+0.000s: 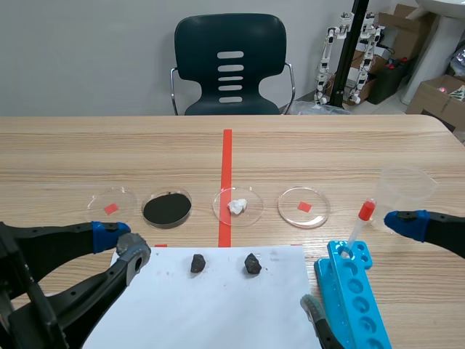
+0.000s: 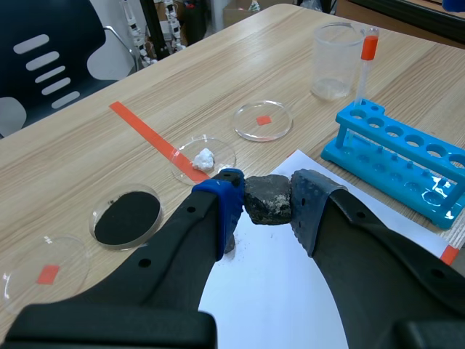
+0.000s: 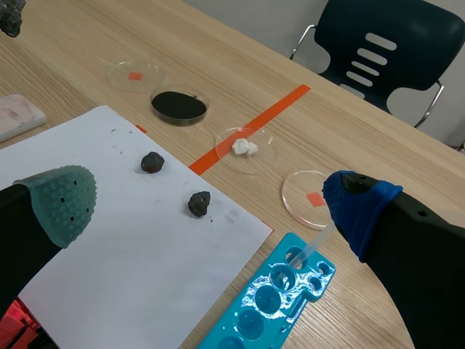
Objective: Lower the mineral onto the iron filings and hold still
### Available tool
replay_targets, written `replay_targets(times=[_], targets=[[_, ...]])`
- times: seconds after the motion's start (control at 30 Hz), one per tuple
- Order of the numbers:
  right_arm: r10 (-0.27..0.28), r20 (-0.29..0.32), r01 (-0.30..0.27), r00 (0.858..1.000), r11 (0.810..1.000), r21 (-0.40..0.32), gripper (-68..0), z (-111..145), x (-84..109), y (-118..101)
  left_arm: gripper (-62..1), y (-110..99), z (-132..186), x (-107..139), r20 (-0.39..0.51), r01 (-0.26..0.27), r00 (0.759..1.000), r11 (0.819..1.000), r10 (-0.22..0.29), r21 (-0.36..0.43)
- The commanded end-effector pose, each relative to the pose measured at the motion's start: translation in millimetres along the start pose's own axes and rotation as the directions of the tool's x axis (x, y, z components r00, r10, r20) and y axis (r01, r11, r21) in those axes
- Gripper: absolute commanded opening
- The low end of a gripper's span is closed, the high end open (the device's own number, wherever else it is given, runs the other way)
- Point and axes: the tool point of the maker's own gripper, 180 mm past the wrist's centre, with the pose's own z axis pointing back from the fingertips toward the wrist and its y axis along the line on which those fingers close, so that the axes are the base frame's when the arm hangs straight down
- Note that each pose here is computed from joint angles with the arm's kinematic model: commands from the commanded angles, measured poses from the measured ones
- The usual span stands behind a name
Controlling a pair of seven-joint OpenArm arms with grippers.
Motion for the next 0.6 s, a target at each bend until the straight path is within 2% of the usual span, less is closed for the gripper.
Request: replay_targets(times=[0.0,0.57], targets=[[0.007,0.041,-0.006,0.999,1.0,-0.012,0.4,-2.3,11.6,-4.2,-49.6,0.9,-0.9,9.3,0.034,-0.008,0.999,1.0,0.008,0.01],[0.007,0.041,-0.006,0.999,1.0,-0.012,0.4,-2.3,11.6,-4.2,-49.6,2.0,-1.4,9.2,0.033,-0.005,0.999,1.0,0.005,0.013]])
